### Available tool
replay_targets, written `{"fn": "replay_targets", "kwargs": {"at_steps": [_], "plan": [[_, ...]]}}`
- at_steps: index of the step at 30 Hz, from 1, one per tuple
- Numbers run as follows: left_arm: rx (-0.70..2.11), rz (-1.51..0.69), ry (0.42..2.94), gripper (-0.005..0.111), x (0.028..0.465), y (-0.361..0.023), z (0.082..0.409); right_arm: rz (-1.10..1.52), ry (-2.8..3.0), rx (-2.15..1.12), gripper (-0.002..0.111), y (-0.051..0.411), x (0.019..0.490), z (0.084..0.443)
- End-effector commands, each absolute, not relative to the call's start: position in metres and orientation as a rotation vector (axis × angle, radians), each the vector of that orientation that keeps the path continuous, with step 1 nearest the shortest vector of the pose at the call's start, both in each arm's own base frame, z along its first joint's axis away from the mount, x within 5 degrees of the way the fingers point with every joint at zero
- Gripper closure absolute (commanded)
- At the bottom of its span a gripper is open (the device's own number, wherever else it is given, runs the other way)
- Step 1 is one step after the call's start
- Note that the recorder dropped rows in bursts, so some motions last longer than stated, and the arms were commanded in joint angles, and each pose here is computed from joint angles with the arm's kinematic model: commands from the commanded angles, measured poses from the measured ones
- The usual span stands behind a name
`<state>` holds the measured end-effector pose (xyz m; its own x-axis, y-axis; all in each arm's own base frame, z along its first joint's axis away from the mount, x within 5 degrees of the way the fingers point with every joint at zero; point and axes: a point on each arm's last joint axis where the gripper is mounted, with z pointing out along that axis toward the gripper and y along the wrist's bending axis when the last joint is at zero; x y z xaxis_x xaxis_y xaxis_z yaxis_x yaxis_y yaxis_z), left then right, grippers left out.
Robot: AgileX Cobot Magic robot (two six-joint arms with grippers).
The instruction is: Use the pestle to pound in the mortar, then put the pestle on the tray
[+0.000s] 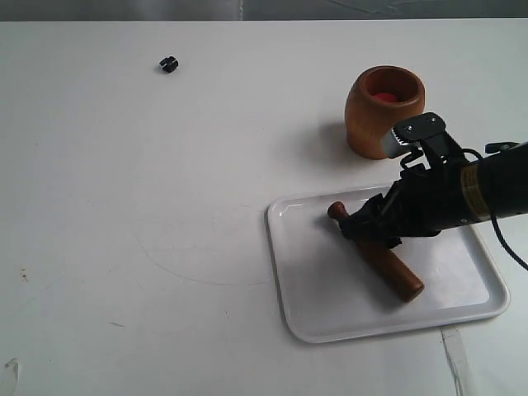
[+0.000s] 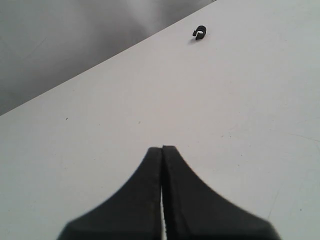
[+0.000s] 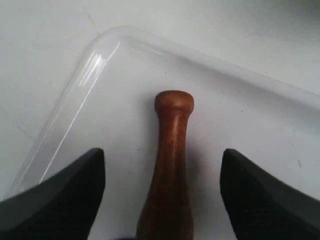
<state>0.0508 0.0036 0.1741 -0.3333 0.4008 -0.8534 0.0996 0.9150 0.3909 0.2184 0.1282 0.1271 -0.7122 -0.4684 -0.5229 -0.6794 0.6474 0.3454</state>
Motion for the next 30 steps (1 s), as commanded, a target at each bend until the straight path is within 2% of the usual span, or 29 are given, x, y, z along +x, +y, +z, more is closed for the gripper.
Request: {"fn": "replay_targets", "kwargs": {"at_steps": [1,3,9,13,16,20,25,30], "plan": [[0.361,0.302,1.897,0.107,0.051,0.003,0.174,0.742,2.441,-0.916,0.046,0.13,0.221,0.135],[0.361,0.302,1.897,0.107,0.051,0.003,0.174,0.736,2.397,-0.917,0.057,0.131,0.223,0.145],[0.361,0.302,1.897,0.107,0.051,0.003,0.174,0.71,2.162,-0.922,0.109,0.132,0.223,0.203],[0.361,0.302,1.897,0.107,0.051,0.003,0.174,0.597,1.892,-1.025,0.108,0.127,0.208,0.252],[0.361,0.302,1.897,0.107,0.051,0.003,0.174,0.376,1.634,-1.142,0.108,0.117,0.192,0.287],[0.361,0.302,1.897,0.107,0.051,0.003,0.174,0.131,1.425,-1.036,0.108,0.1,0.181,0.325],[0.361,0.302,1.897,0.107,0.051,0.003,0.174,-0.022,1.248,-0.902,0.108,0.087,0.169,0.371],[0.361,0.302,1.897,0.107,0.051,0.003,0.174,-0.289,1.336,-0.799,0.108,0.063,0.171,0.388]]}}
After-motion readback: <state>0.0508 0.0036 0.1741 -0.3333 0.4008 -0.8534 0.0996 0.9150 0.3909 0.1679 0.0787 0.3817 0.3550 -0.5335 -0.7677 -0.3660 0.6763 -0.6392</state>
